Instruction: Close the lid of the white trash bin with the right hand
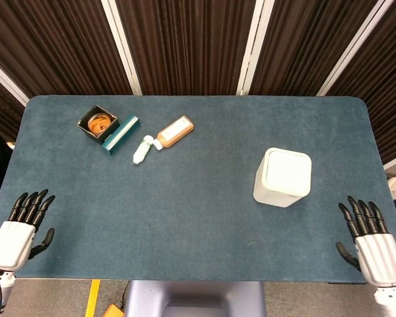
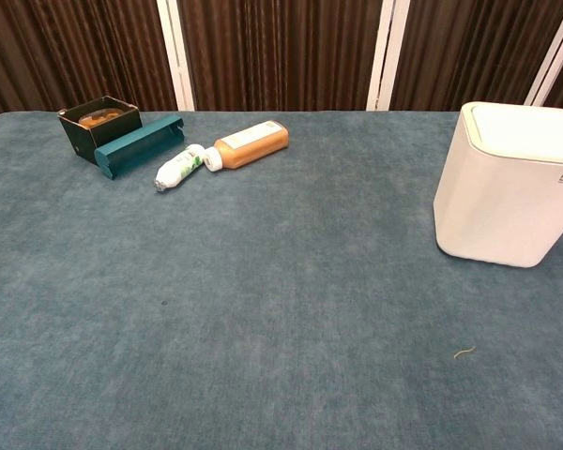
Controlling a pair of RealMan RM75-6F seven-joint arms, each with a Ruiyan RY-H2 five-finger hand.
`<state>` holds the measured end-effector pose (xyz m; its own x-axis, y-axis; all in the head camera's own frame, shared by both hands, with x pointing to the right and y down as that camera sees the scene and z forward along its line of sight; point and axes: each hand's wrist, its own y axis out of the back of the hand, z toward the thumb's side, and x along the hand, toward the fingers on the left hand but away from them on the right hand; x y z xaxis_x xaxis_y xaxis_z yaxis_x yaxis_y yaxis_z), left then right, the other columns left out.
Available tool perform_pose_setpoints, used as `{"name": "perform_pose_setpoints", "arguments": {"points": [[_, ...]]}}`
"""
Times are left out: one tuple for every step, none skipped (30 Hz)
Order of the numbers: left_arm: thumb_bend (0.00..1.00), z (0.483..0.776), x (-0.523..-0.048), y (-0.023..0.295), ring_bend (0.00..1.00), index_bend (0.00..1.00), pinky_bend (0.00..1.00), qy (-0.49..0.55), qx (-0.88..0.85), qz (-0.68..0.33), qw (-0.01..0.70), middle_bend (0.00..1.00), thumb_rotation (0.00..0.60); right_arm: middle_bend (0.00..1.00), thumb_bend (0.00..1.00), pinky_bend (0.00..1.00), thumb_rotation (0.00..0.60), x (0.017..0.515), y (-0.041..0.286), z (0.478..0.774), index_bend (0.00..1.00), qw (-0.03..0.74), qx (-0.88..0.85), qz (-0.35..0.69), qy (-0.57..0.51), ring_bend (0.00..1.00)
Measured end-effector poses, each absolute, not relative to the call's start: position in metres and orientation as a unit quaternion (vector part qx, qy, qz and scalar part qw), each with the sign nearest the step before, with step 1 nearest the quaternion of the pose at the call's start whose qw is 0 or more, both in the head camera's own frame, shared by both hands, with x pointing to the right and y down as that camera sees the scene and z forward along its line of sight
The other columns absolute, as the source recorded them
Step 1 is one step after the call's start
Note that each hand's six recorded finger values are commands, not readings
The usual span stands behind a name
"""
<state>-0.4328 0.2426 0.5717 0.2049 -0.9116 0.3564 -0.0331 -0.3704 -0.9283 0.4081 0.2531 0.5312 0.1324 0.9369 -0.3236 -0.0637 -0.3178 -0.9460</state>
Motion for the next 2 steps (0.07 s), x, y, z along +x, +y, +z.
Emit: {"name": "perform_pose_setpoints", "arguments": {"points": [[0.46, 0.5714, -0.433, 0.2418, 0.0, 0.0, 0.02, 0.365, -0.648, -0.516, 0.426, 0.0, 0.6, 0.0, 0.32, 0.0, 0.6, 0.4084, 0.2532, 0.5303, 0.0, 0.456, -0.599, 0.548, -0.365, 0.0], [0.46, 0.5713, -0.4331, 0.2414, 0.0, 0.0, 0.02, 0.365, -0.647, -0.517, 0.425, 0.0, 0.6, 0.0, 0.32, 0.0, 0.6, 0.4086, 0.2533, 0.5294, 0.0, 0.456, -0.599, 0.548, -0.365, 0.0]]}}
